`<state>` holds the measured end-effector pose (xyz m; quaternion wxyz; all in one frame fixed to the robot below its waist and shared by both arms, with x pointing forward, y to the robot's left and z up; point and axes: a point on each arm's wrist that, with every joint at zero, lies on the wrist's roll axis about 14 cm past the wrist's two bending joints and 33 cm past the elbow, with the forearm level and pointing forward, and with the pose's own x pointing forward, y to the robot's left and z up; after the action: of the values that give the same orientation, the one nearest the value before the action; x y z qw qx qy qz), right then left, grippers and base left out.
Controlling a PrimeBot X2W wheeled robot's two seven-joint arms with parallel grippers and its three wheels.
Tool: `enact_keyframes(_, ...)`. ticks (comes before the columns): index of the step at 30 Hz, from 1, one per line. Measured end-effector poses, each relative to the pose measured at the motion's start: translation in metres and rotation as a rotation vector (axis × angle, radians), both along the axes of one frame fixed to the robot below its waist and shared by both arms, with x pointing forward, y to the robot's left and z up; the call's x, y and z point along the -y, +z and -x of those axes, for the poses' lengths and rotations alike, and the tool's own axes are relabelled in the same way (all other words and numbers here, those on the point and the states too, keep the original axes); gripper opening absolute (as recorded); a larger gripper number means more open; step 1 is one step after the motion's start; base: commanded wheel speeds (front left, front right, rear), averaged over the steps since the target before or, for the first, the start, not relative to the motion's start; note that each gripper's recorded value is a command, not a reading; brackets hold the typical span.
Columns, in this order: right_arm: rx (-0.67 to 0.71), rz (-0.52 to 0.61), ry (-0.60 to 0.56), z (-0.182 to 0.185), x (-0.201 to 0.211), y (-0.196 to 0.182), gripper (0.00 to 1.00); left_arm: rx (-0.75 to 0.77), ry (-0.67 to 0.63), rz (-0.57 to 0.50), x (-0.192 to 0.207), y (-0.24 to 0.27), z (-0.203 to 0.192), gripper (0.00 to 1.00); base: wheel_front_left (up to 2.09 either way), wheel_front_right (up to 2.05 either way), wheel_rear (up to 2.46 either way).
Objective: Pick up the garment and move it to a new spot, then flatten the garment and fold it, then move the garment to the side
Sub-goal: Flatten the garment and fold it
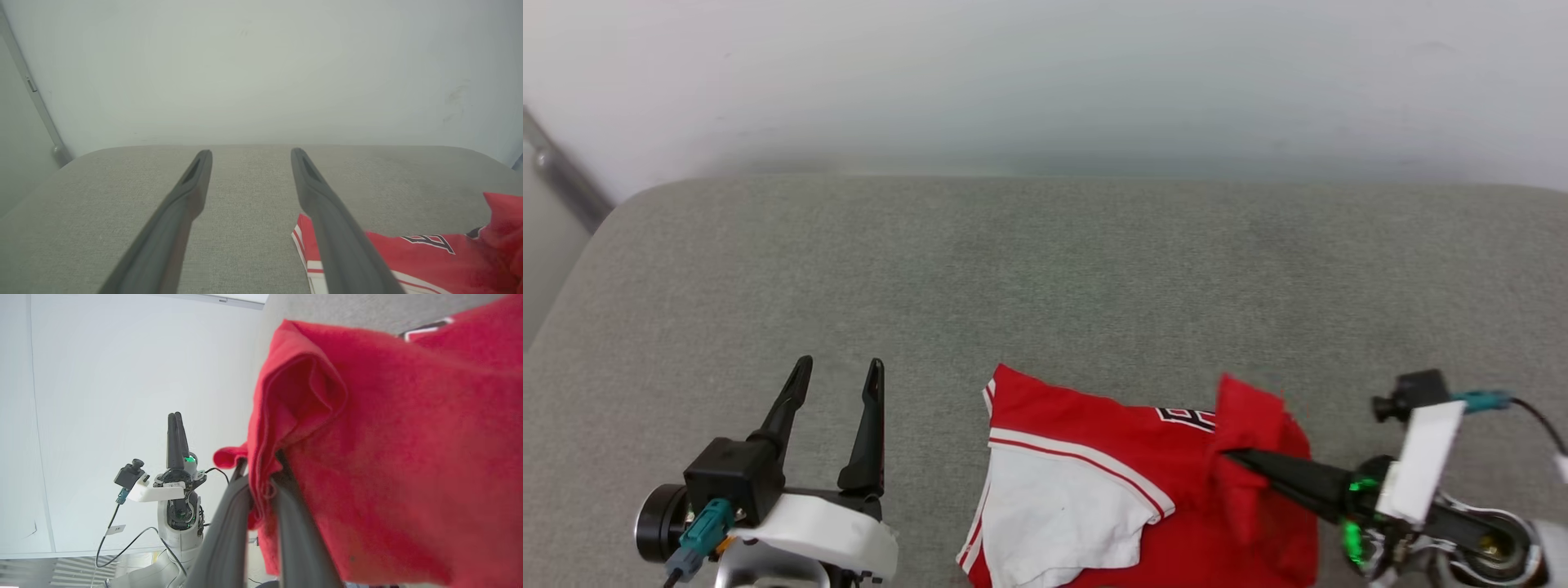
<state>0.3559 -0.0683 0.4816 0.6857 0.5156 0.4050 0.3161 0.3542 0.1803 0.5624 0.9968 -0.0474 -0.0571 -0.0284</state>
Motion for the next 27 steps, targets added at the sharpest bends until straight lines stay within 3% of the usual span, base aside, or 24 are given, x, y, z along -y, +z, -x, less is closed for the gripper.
enact_keyframes(12, -0.029, -0.086, 0.238, 0.006, -0.115, -0.004, 0.00, -0.015, 0.041, 0.010, -0.011, -0.007, -0.007, 1.00, 0.00, 0.00, 0.00)
enact_keyframes(18, -0.049, 0.025, 0.247, 0.003, -0.134, -0.037, 0.00, -0.033, 0.057, 0.008, -0.016, -0.015, -0.013, 1.00, 0.00, 0.00, 0.00)
enact_keyframes(19, -0.058, 0.032, 0.246, 0.003, -0.135, -0.041, 0.19, -0.038, 0.058, 0.009, -0.017, -0.017, -0.014, 1.00, 0.00, 0.00, 0.00)
enact_keyframes(20, -0.063, 0.040, 0.248, 0.004, -0.137, -0.045, 0.50, -0.042, 0.058, 0.010, -0.017, -0.019, -0.015, 1.00, 0.00, 0.00, 0.00)
enact_keyframes(21, -0.061, 0.047, 0.248, 0.004, -0.138, -0.046, 1.00, -0.046, 0.058, 0.012, -0.016, -0.020, -0.015, 1.00, 0.00, 0.00, 0.00)
enact_keyframes(27, 0.006, 0.047, 0.233, -0.002, -0.142, -0.033, 1.00, -0.051, 0.041, 0.017, -0.011, -0.024, -0.020, 1.00, 0.00, 0.00, 0.00)
